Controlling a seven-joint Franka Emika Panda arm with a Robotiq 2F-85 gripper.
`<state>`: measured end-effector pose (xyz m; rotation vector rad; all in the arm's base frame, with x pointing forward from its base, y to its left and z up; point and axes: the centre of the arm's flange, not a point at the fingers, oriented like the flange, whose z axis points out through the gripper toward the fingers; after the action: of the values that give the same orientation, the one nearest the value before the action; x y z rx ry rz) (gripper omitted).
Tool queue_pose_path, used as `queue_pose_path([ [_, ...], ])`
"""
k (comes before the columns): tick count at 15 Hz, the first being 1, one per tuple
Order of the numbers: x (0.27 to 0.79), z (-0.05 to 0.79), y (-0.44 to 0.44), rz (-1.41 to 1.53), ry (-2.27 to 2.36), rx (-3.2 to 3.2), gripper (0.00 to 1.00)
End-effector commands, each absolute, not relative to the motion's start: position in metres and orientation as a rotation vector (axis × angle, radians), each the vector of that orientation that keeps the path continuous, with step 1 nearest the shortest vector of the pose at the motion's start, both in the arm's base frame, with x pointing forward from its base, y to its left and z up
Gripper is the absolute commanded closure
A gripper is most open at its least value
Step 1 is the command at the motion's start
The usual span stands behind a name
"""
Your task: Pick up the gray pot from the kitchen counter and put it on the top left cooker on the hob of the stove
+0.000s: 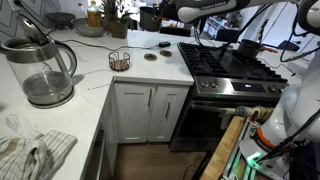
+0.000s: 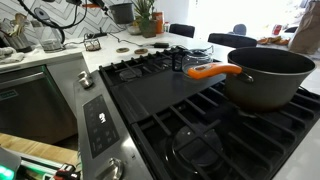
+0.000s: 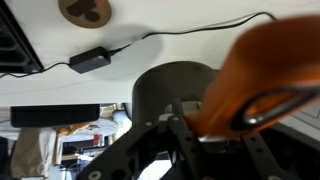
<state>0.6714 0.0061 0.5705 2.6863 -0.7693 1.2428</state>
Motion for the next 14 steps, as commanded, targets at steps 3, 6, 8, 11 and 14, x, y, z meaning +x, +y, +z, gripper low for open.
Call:
queue_pose_path([
  [3, 0.601, 0.568, -0.052, 1.211, -1.08, 2.51, 0.92],
  [6, 0.58, 0.563, -0.081, 1.171, -1.209, 2.417, 0.92],
  [8, 0.57, 0.558, -0.098, 1.152, -1.279, 2.369, 0.92],
  [11, 0.553, 0.554, -0.124, 1.128, -1.371, 2.299, 0.92],
  [14, 0.57, 0.545, -0.134, 1.088, -1.382, 2.316, 0.68],
])
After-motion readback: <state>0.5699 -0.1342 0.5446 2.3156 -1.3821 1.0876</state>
